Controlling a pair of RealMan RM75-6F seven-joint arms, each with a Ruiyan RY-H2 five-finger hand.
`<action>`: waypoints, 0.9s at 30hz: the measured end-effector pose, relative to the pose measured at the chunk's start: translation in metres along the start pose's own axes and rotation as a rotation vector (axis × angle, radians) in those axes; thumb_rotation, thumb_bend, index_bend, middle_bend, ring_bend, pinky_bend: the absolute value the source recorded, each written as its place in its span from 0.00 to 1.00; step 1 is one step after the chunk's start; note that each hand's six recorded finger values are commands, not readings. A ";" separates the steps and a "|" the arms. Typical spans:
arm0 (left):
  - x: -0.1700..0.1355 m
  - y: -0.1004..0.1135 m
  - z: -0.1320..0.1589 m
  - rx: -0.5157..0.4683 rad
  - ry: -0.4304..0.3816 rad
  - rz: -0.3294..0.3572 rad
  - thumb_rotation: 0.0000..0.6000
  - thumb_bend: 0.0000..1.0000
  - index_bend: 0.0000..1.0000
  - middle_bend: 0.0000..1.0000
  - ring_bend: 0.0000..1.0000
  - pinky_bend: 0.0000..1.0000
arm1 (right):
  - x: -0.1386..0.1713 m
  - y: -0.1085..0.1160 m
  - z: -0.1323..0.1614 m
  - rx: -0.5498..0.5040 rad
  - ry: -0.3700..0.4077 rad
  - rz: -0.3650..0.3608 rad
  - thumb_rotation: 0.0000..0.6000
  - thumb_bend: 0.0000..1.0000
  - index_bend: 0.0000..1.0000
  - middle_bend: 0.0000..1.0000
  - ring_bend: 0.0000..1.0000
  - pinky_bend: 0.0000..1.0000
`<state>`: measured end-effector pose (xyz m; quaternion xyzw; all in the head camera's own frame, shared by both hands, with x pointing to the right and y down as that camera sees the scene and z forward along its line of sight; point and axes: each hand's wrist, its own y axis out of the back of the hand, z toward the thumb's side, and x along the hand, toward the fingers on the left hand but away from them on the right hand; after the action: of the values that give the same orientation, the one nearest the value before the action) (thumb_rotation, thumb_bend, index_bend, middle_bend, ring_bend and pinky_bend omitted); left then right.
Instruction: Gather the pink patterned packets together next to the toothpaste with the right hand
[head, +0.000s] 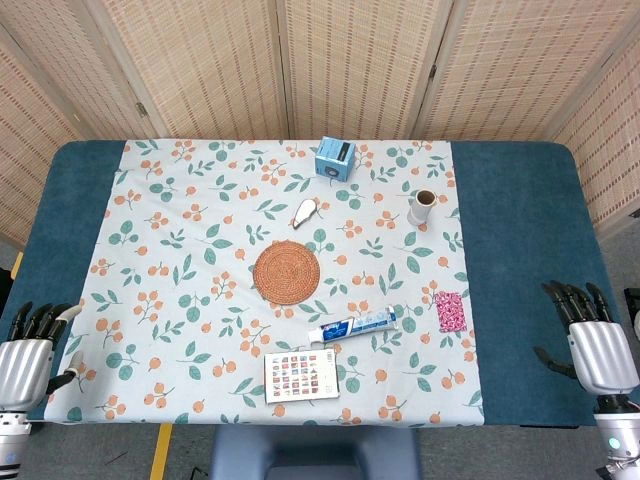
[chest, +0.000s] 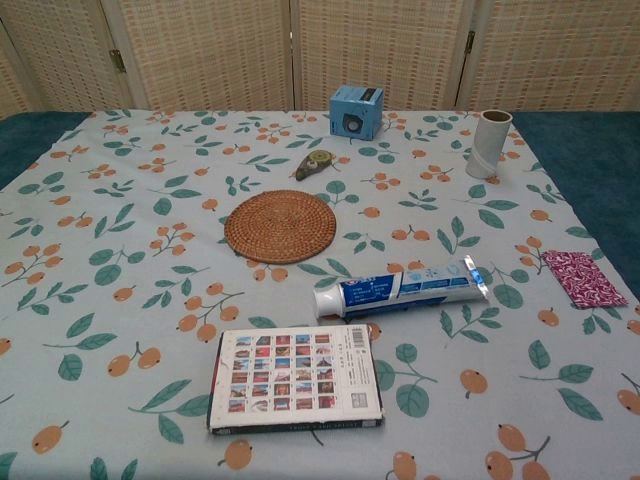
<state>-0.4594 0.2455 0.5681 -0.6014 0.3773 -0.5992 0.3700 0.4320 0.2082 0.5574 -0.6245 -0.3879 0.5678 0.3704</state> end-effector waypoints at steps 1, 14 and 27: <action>-0.001 0.000 0.000 0.000 0.002 0.000 1.00 0.43 0.21 0.20 0.14 0.01 | 0.000 0.001 0.000 -0.001 0.003 -0.001 1.00 0.22 0.11 0.14 0.11 0.03; -0.005 0.000 -0.001 -0.001 0.009 0.003 1.00 0.43 0.22 0.20 0.14 0.01 | -0.001 -0.001 0.004 -0.013 0.023 0.026 1.00 0.22 0.11 0.14 0.11 0.02; -0.007 -0.004 -0.004 -0.006 0.018 -0.015 1.00 0.43 0.24 0.20 0.16 0.01 | -0.012 -0.028 0.015 -0.103 0.047 0.187 0.94 0.22 0.11 0.03 0.00 0.00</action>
<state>-0.4633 0.2538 0.5688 -0.6000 0.3779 -0.6062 0.3602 0.4144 0.2097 0.5869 -0.6893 -0.3478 0.5645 0.2919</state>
